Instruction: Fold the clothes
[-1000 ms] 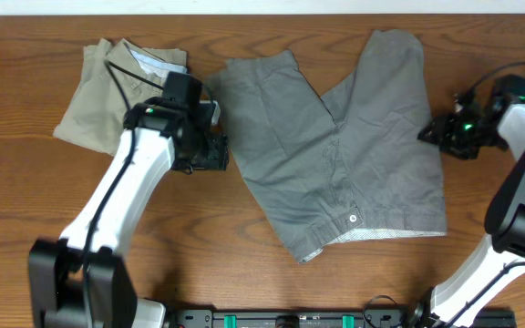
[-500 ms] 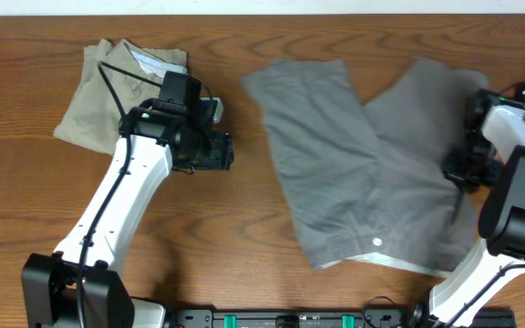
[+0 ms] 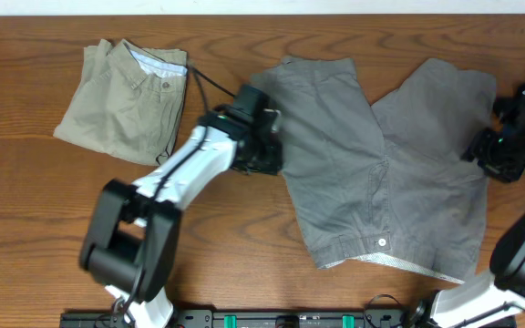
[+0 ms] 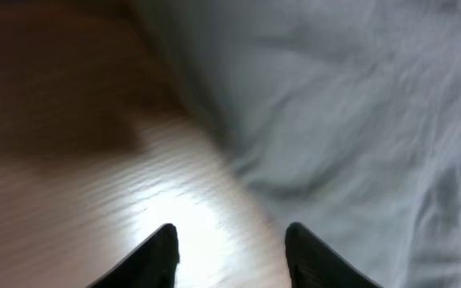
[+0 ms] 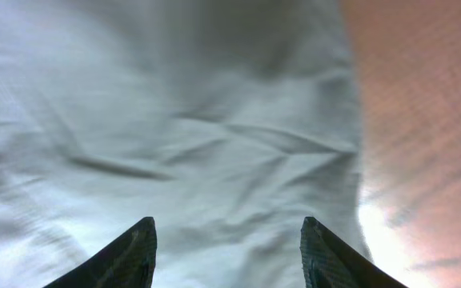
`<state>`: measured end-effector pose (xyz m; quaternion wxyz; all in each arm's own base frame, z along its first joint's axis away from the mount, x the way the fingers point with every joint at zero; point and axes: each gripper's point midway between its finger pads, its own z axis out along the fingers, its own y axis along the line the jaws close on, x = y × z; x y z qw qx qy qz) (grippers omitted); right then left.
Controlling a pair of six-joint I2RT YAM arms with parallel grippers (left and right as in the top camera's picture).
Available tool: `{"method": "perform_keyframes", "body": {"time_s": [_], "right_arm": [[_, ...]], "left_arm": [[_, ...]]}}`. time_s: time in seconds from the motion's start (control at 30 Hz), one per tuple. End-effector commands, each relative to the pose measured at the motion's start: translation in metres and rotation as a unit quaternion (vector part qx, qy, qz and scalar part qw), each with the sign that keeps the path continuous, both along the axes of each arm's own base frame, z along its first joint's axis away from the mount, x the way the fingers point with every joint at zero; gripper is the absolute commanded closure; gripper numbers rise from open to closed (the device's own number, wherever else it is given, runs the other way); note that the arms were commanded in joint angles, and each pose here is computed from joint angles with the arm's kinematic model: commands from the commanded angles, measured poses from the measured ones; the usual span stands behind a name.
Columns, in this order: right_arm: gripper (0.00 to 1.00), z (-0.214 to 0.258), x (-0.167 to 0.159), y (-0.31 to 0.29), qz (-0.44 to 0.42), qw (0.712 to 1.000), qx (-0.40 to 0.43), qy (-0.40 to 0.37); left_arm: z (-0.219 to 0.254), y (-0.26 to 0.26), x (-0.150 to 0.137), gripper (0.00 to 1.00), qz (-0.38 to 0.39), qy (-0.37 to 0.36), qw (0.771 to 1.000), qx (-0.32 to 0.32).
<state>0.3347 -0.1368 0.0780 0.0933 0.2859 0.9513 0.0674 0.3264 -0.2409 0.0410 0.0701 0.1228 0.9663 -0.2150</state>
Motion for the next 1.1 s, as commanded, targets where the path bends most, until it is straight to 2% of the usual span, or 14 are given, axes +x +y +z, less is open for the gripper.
{"method": "perform_keyframes", "body": {"time_s": [0.0, 0.13, 0.27, 0.37, 0.4, 0.53, 0.63, 0.73, 0.8, 0.83, 0.9, 1.0, 1.07], "right_arm": [[0.43, 0.027, 0.013, 0.024, 0.052, 0.996, 0.034, -0.063], [0.44, 0.035, 0.016, 0.034, 0.064, 0.994, 0.036, -0.075], [0.44, 0.036, 0.020, 0.044, 0.077, 0.993, 0.045, -0.079], [0.46, 0.036, 0.021, 0.049, 0.083, 0.992, 0.046, -0.079], [0.46, 0.036, 0.021, 0.051, 0.086, 0.992, 0.045, -0.078], [0.48, 0.036, 0.022, 0.056, 0.092, 0.992, 0.046, -0.078], [0.48, 0.036, 0.023, 0.060, 0.095, 0.991, 0.048, -0.078], [0.48, 0.036, 0.024, 0.065, 0.103, 0.991, 0.048, -0.077], [0.47, 0.036, 0.025, 0.069, 0.108, 0.990, 0.048, -0.077], [0.47, 0.036, 0.026, 0.071, 0.111, 0.990, 0.049, -0.077], [0.46, 0.036, 0.026, 0.075, 0.116, 0.989, 0.049, -0.077], [0.43, 0.036, 0.027, 0.081, 0.124, 0.988, 0.049, -0.076], [0.39, 0.036, 0.030, 0.083, 0.128, 0.987, 0.047, -0.079]], "left_arm": [[-0.017, -0.019, -0.006, 0.62, 0.028, 0.039, 0.999, -0.014], [-0.036, -0.036, -0.008, 0.76, 0.014, 0.049, 0.998, -0.031], [-0.044, -0.042, 0.009, 0.81, 0.043, 0.040, 0.997, -0.051], [-0.051, -0.021, 0.029, 0.81, 0.106, 0.025, 0.994, -0.019], [-0.052, -0.010, 0.037, 0.85, 0.128, 0.018, 0.992, -0.008], [-0.048, 0.041, 0.084, 0.85, 0.201, -0.033, 0.979, 0.021], [-0.032, 0.080, 0.123, 0.85, 0.239, -0.072, 0.968, 0.012], [0.000, 0.106, 0.158, 0.84, 0.229, -0.111, 0.967, -0.012], [0.026, 0.110, 0.169, 0.83, 0.208, -0.115, 0.971, -0.038], [0.036, 0.110, 0.169, 0.83, 0.197, -0.110, 0.973, -0.049], [0.052, 0.109, 0.159, 0.73, 0.183, -0.077, 0.979, -0.053], [0.057, 0.103, 0.117, 0.65, 0.155, 0.008, 0.987, -0.037], [0.052, 0.099, 0.085, 0.64, 0.130, 0.063, 0.989, -0.015]]}}
